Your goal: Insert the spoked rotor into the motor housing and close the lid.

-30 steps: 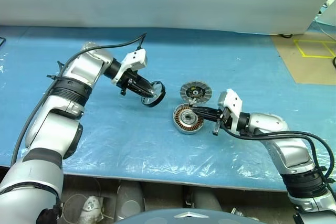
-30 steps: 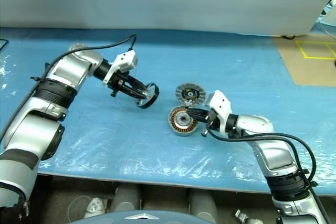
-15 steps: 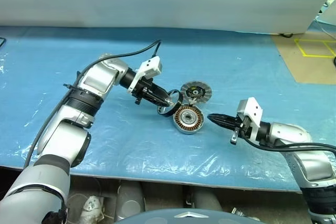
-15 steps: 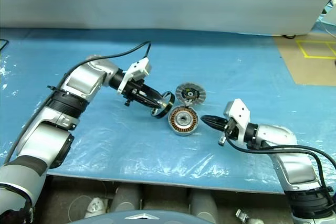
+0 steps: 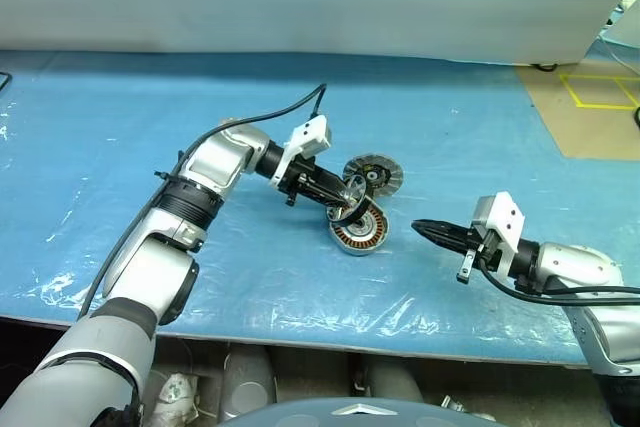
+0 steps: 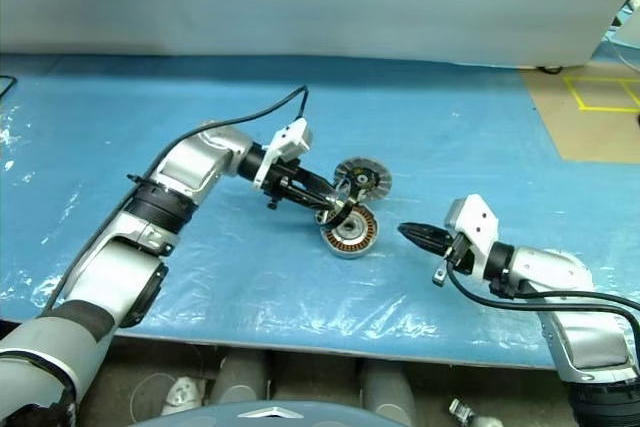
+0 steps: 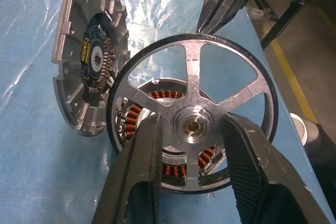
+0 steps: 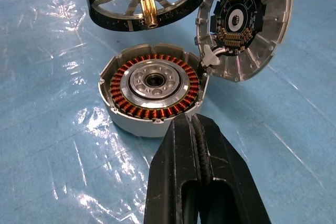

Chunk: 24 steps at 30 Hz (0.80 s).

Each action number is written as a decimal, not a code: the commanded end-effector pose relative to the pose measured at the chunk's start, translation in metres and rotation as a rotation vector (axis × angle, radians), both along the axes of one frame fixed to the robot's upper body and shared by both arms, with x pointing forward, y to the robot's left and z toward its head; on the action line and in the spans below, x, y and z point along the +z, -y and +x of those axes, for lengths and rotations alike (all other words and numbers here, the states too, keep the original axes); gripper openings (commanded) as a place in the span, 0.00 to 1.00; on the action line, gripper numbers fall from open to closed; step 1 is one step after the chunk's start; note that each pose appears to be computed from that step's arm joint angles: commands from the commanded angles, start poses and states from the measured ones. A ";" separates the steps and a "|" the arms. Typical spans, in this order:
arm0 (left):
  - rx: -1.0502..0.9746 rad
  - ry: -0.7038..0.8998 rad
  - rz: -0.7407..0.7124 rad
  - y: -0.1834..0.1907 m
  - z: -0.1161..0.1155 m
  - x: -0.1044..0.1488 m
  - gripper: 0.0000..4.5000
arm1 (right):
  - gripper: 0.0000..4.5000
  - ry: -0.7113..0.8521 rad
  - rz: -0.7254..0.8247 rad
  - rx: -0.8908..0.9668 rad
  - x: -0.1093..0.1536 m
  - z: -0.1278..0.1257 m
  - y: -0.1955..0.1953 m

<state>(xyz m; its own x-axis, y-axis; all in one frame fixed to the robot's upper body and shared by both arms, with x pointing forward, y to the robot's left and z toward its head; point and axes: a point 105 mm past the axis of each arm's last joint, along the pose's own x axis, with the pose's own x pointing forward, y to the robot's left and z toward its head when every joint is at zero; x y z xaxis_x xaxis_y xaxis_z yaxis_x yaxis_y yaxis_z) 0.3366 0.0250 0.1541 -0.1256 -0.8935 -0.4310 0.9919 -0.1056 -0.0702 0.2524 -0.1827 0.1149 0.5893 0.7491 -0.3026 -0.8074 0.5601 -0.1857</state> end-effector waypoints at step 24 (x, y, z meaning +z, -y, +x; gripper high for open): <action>-0.036 -0.005 0.033 0.008 -0.006 -0.020 0.32 | 0.00 0.067 0.007 -0.009 0.020 -0.002 -0.005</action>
